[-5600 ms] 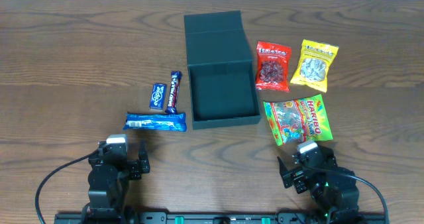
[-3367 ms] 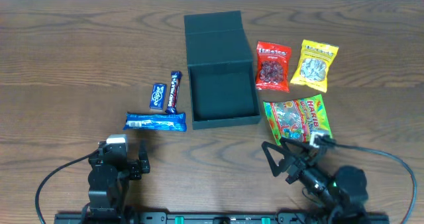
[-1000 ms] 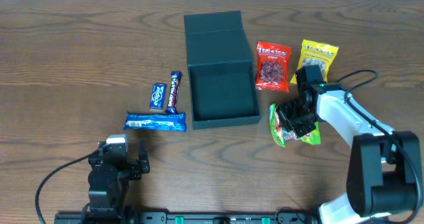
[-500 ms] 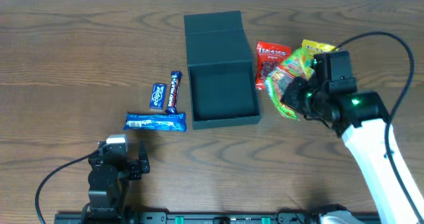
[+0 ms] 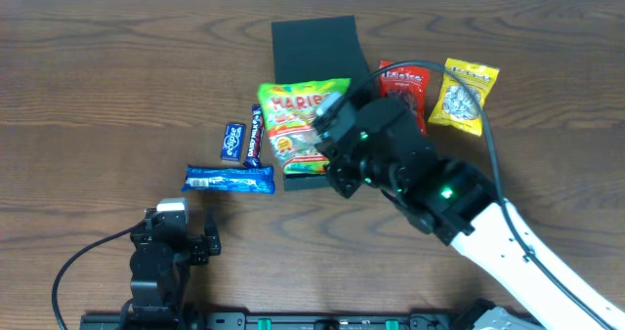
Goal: Pack container
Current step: 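Lift the Haribo bag and lower it into the green box, then release the Haribo bag and retract right gripper toward front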
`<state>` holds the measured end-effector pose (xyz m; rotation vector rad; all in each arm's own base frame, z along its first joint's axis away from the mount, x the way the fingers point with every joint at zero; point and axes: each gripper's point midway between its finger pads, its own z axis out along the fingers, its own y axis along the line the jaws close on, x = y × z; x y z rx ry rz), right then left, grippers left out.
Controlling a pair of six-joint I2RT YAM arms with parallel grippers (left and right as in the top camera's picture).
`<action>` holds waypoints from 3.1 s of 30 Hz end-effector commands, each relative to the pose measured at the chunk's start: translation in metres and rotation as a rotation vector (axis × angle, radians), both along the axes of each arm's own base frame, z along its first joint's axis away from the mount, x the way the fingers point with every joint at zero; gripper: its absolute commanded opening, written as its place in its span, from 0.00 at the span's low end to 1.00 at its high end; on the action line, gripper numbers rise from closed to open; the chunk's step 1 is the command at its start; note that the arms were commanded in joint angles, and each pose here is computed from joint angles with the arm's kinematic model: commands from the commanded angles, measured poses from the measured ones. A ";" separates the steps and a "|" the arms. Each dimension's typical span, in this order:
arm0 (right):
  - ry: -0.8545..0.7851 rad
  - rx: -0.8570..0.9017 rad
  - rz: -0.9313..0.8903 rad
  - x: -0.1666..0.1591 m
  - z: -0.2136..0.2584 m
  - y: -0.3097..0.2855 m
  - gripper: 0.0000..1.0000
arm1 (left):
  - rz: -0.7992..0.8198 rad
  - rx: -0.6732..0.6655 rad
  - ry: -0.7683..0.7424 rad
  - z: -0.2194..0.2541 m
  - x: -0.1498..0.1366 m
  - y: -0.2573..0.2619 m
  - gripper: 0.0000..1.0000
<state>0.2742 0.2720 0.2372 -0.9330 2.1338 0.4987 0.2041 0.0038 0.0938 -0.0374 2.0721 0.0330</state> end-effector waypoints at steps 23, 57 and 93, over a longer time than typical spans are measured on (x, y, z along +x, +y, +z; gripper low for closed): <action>0.114 -0.231 -0.324 0.076 -0.123 -0.007 0.02 | 0.000 0.015 0.007 -0.004 0.000 0.001 0.95; 0.144 0.032 -0.275 -0.002 0.007 -0.027 0.99 | 0.000 0.015 0.007 -0.004 0.000 0.001 0.95; 0.494 -0.026 -0.256 -0.104 -0.046 -0.073 0.99 | -0.095 -0.217 -0.026 0.086 0.008 -0.032 0.95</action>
